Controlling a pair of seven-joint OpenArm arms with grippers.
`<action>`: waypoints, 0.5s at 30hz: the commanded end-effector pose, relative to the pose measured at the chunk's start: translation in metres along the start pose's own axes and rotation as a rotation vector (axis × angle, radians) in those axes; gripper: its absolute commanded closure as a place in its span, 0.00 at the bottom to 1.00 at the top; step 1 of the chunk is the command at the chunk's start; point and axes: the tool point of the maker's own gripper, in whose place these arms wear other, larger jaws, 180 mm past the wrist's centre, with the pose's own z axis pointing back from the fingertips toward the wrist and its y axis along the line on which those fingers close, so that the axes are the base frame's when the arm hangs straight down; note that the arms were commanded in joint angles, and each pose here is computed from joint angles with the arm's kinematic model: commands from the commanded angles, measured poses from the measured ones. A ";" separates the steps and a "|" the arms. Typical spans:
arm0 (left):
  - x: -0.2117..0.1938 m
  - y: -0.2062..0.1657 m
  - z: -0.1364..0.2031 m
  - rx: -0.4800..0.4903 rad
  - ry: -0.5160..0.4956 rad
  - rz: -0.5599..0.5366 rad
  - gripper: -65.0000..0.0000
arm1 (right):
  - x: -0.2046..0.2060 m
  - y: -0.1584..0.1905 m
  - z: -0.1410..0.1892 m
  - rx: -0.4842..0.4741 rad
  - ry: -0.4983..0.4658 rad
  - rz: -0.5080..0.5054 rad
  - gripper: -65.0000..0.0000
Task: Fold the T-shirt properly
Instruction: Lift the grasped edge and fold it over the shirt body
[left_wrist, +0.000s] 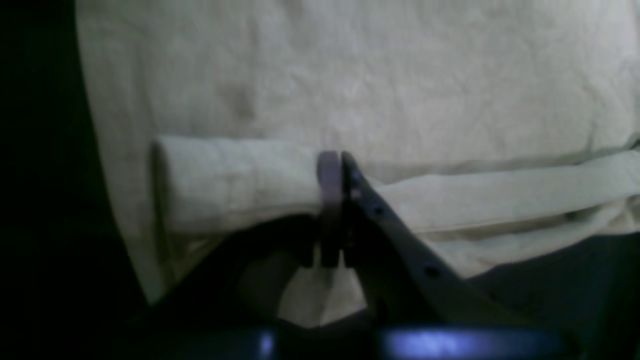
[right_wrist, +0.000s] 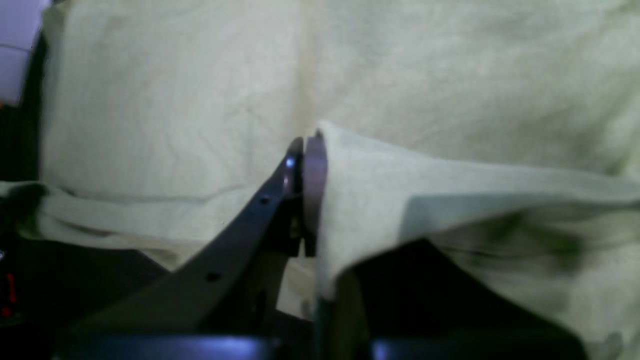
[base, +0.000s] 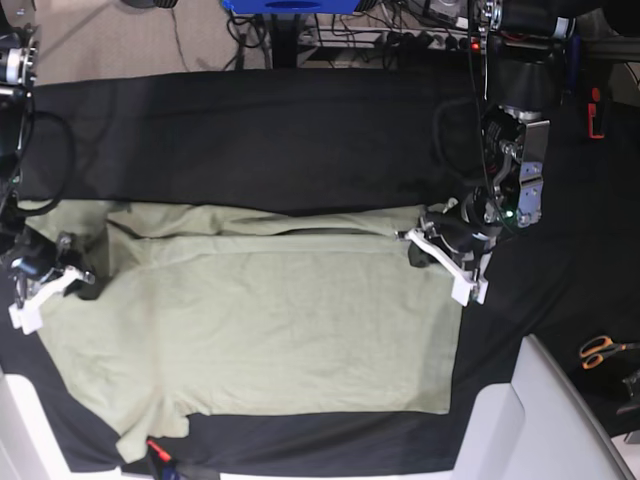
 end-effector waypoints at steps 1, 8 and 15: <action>0.020 0.000 0.002 -0.005 -0.051 -0.010 1.00 | 0.029 0.005 0.004 0.018 -0.072 0.028 1.00; 0.029 -0.002 -0.002 0.020 -0.053 -0.071 1.00 | 0.028 0.010 0.000 0.025 -0.051 0.067 1.00; 0.036 -0.009 -0.006 0.025 -0.059 -0.109 1.00 | 0.040 0.012 0.001 0.030 -0.075 0.077 1.00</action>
